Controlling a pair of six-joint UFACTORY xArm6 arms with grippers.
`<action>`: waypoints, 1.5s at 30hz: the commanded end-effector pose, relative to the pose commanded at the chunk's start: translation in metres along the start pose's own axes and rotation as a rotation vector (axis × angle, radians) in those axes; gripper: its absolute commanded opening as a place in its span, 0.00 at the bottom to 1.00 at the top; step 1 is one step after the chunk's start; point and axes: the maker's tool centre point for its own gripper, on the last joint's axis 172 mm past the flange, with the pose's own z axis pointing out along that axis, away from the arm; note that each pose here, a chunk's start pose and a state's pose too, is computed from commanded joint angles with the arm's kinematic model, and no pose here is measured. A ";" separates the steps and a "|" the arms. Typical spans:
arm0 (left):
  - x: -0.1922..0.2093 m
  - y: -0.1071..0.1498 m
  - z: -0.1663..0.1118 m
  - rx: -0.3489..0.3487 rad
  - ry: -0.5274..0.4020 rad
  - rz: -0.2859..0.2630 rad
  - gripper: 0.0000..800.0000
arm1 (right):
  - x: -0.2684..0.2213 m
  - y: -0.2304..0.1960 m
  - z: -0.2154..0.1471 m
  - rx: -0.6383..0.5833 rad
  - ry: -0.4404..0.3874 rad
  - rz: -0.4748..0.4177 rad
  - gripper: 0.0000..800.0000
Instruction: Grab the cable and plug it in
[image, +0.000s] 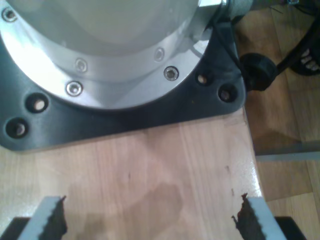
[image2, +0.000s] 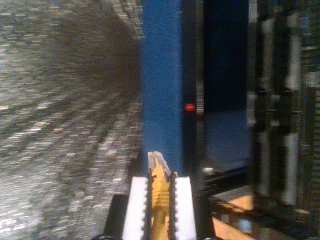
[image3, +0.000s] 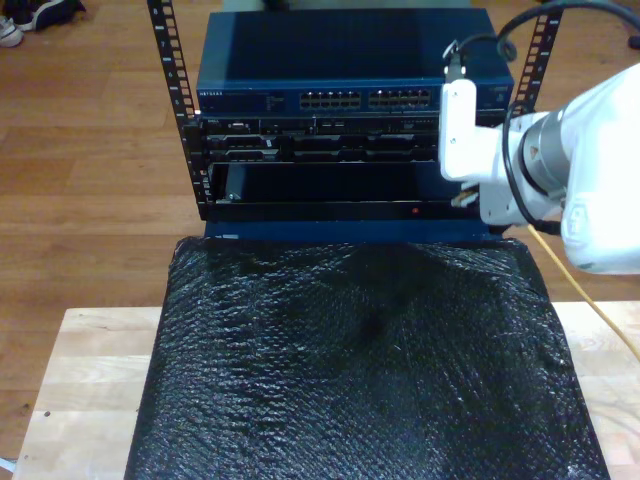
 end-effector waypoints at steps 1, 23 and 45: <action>0.000 0.000 0.000 0.000 0.000 0.000 1.00 | 0.000 0.003 0.004 -0.015 0.000 0.000 0.00; 0.000 0.000 0.000 0.000 0.000 0.000 1.00 | 0.043 0.053 0.020 -0.142 0.034 -0.109 0.00; 0.000 0.000 0.000 0.000 0.000 0.000 1.00 | 0.082 0.062 0.046 -0.209 0.061 -0.269 0.00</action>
